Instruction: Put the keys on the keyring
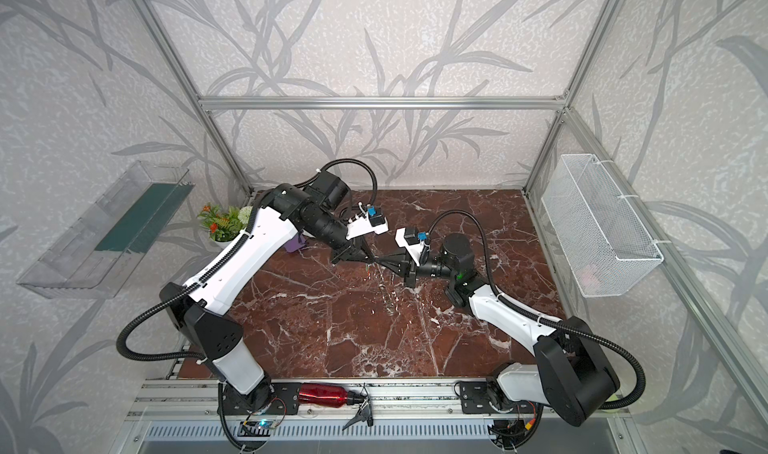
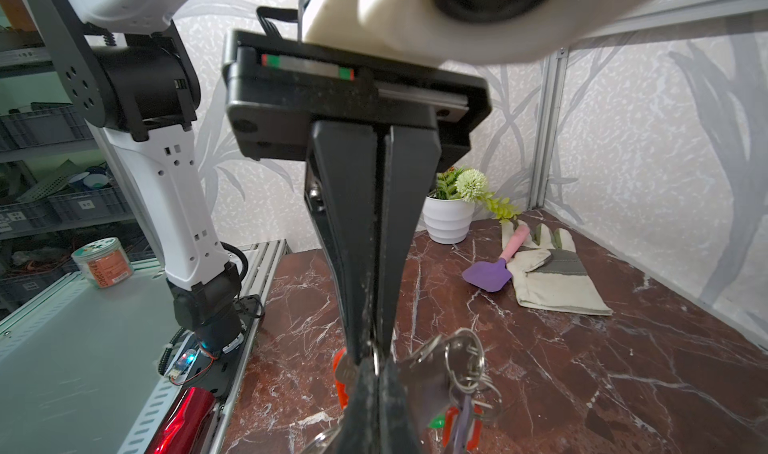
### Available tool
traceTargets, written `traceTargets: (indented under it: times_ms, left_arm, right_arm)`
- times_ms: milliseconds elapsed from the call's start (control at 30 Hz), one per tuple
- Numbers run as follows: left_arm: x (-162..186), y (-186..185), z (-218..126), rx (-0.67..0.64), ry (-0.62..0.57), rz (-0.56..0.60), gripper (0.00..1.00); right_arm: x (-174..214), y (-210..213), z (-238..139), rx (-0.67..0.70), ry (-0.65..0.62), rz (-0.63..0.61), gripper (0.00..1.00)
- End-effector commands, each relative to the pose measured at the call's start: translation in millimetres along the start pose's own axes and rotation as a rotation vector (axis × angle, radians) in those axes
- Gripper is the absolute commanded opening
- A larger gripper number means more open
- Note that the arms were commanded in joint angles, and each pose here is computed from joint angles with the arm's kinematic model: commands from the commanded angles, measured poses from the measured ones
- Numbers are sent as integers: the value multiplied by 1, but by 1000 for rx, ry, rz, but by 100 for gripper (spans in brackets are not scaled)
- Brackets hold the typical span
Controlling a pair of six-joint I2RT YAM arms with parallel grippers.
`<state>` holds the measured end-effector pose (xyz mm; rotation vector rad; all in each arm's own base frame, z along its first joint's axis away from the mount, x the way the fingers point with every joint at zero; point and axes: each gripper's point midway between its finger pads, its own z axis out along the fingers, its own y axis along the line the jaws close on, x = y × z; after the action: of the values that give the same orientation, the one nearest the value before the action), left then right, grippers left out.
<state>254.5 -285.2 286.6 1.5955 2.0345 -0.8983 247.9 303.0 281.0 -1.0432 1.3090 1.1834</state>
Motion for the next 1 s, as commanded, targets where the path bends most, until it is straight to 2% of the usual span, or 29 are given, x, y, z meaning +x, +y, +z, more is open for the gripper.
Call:
traceTargets:
  times_ms: [0, 300, 433, 533, 700, 833, 967]
  left_arm:
    - [-30, 4, -25, -81, -183, -1, 11]
    - [-16, 17, -73, -238, -546, -170, 54]
    - [-9, 4, -70, -206, -641, -169, 69]
    - [-4, -2, -65, -168, -705, -177, 75]
    - [11, -6, -42, -129, -626, -196, 69]
    - [9, -8, -37, -102, -626, -190, 63]
    - [4, -15, -30, -38, -613, -179, 49]
  right_arm:
    - [-14, 8, 1, -27, -56, -31, 0]
    - [-24, 11, -2, -25, -80, -33, 0]
    - [-28, 13, -2, -35, -92, -28, 0]
    - [-29, 13, -1, -38, -93, -25, 0]
    - [-30, 12, 0, -43, -95, -21, 0]
    - [-28, 11, 1, -47, -93, -10, 0]
    - [-28, 12, 2, -50, -94, -7, 0]
